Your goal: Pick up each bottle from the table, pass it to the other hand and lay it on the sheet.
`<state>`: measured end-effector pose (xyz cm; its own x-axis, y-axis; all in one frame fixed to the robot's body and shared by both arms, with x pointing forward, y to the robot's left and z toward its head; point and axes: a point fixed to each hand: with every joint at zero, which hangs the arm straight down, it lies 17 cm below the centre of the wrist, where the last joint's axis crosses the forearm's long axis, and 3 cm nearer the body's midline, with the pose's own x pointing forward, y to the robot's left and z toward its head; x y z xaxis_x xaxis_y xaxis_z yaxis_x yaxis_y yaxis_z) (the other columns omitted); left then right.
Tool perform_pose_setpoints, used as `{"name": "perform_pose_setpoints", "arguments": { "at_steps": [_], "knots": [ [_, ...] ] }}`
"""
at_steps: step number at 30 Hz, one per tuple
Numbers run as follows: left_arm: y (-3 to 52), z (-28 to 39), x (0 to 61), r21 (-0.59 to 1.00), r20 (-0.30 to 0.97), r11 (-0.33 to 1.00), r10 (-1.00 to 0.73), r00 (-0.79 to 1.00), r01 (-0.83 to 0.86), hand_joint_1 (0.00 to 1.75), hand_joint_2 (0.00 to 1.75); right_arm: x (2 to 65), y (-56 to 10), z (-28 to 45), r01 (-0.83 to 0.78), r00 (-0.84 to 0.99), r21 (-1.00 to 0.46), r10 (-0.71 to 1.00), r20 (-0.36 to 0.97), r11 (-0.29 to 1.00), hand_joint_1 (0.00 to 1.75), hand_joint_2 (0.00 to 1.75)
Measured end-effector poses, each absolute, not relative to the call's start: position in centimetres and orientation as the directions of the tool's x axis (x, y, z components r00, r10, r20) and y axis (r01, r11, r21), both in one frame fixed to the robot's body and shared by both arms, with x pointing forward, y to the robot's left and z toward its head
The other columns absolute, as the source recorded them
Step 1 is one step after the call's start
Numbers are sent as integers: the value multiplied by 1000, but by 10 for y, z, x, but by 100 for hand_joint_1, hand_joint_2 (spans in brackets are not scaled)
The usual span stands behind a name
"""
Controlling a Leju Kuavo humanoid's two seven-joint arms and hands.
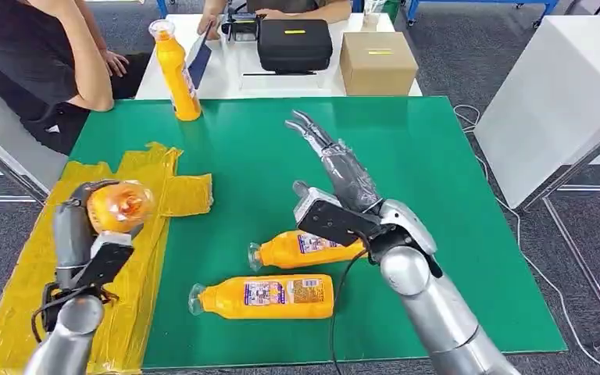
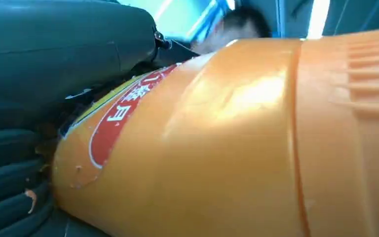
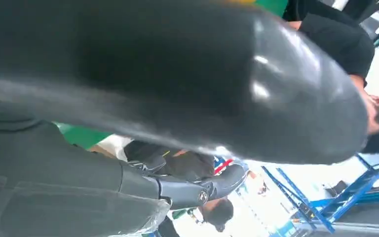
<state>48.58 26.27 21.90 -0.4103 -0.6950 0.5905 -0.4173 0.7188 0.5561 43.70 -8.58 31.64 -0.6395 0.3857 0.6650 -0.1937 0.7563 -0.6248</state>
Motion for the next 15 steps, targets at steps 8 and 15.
{"name": "perform_pose_setpoints", "arguments": {
  "at_steps": [8, 15],
  "knots": [
    [229, 167, 502, 664, 586, 685, -725, -361, -299, 175, 175, 440, -88, 332, -206, -666, -624, 359, 654, 754, 0, 0],
    [187, 127, 504, 802, 470, 556, -813, -344, -219, 175, 175, 440, -82, 336, -230, -679, -628, 340, 651, 744, 0, 0]
  ]
}}
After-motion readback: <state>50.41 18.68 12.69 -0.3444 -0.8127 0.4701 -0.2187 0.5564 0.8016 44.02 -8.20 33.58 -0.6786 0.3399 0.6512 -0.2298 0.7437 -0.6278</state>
